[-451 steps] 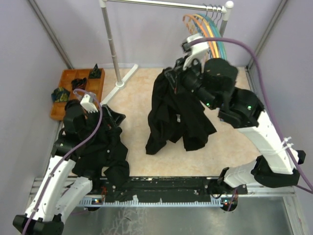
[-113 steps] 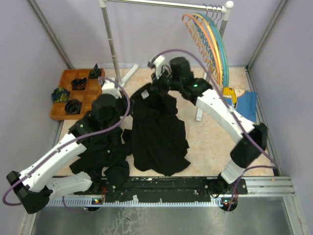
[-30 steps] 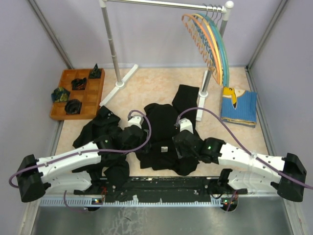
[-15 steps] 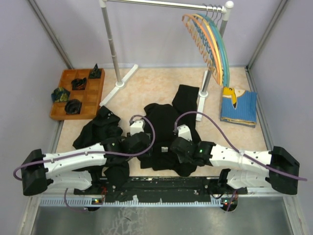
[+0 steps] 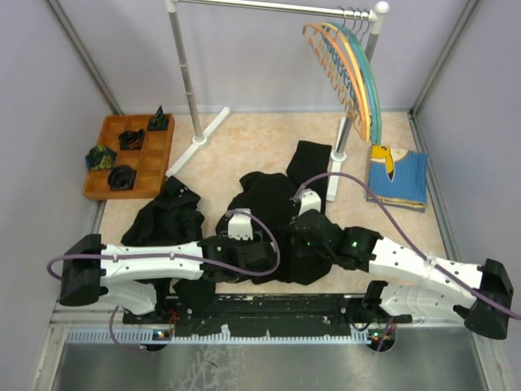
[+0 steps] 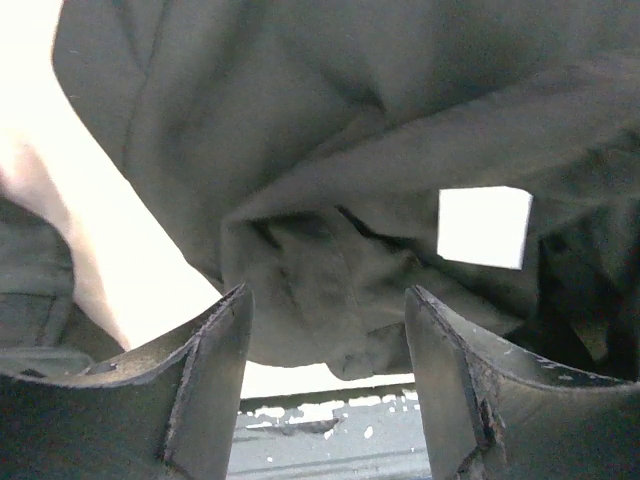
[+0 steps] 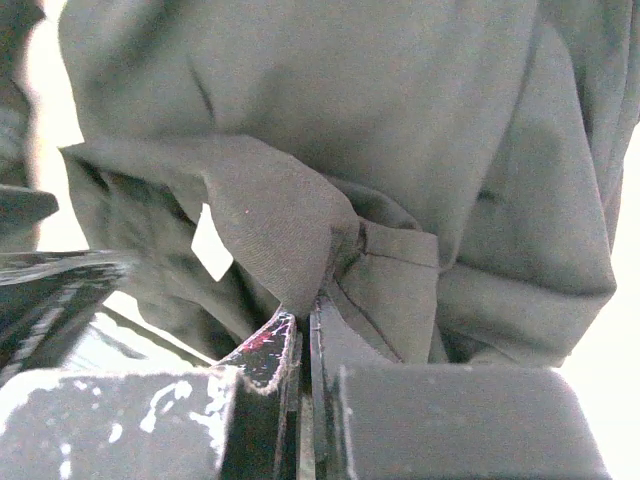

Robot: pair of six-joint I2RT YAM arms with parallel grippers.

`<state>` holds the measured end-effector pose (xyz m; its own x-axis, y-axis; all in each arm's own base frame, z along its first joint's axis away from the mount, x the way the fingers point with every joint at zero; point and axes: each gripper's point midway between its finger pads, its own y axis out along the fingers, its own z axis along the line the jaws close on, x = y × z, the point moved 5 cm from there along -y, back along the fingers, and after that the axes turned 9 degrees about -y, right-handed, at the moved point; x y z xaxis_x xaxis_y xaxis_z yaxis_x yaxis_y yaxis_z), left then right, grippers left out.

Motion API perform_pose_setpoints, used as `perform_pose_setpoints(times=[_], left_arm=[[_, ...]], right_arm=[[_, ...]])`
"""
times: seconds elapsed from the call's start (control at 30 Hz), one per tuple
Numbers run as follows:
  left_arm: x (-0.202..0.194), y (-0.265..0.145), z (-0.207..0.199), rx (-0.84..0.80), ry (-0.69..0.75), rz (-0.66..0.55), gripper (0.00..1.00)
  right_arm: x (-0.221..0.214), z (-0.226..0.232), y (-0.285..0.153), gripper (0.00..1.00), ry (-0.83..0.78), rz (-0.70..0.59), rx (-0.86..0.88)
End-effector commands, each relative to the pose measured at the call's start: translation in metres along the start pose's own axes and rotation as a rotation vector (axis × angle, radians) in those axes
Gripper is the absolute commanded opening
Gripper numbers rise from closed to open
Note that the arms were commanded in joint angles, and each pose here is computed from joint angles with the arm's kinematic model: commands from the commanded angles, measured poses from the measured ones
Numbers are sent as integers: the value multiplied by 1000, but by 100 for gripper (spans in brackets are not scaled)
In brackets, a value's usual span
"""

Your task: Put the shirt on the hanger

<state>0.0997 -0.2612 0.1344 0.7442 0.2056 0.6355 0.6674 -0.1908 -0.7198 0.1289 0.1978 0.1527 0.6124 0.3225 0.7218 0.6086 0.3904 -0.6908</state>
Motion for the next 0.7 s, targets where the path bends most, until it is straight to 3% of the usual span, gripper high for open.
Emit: perform_pose_setpoints(times=[0.0, 0.33, 0.67], left_arm=[[16, 0, 17, 165, -78, -131, 68], [10, 9, 31, 212, -152, -159, 70], [-2, 25, 32, -25, -352, -157, 69]], right_arm=[[54, 11, -23, 0, 39, -153, 131], [61, 15, -28, 0, 67, -164, 181], [58, 15, -29, 0, 97, -169, 203]])
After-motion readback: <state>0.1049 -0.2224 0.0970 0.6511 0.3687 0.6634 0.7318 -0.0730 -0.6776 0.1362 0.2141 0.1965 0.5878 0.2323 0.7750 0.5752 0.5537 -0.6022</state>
